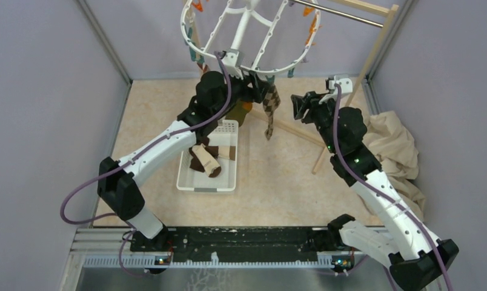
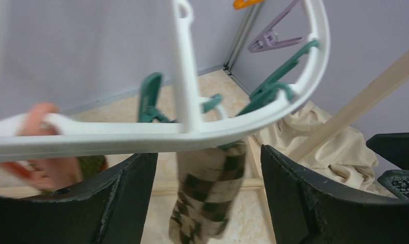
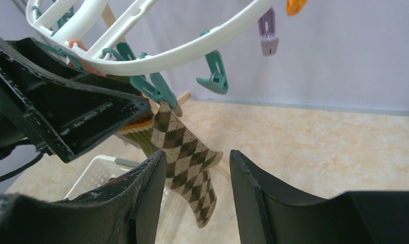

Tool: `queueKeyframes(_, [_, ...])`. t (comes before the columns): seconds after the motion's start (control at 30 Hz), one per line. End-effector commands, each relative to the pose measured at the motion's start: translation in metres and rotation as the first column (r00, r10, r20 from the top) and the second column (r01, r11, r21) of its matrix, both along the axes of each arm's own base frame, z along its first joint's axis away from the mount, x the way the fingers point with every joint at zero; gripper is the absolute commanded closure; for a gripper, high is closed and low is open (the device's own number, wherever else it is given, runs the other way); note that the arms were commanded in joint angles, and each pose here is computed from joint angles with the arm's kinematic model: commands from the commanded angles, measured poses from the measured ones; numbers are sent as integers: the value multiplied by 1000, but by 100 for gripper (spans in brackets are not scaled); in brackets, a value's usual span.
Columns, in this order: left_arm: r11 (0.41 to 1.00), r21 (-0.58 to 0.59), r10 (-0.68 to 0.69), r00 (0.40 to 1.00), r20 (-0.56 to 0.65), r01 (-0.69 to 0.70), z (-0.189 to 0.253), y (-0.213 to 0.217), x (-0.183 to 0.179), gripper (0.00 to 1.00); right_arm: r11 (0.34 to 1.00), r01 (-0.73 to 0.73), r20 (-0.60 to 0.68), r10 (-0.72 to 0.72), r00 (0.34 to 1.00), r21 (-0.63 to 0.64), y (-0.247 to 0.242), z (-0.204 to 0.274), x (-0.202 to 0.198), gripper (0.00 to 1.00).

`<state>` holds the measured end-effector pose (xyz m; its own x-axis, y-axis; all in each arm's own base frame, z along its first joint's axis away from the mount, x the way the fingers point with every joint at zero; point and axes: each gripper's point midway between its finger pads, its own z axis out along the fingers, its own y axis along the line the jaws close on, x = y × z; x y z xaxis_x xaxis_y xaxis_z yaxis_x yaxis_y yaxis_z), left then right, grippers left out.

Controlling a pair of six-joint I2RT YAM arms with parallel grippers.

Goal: Clip the socks to the hanger
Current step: Rotate the hanger at the hanger.

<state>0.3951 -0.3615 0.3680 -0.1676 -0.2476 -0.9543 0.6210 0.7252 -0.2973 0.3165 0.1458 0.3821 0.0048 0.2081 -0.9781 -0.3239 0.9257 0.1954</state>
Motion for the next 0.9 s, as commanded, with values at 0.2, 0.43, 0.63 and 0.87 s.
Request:
queueKeyframes(0.2, [995,-36,93,996,3,-93,15,42,19,14,997,38,15,-39,999,68,-9,0,22,51])
queueKeyframes(0.43, [986,-21,167,986,-8,-167,12,68,30,10,996,46,13,-47,999,80,-11,-3,25,51])
queueKeyframes(0.63, [977,-5,211,977,-19,-211,11,82,39,9,995,46,36,-49,998,86,-12,3,27,51])
queueKeyframes(0.87, [979,-21,204,979,-23,-205,16,85,37,8,998,-56,72,54,996,15,8,13,38,45])
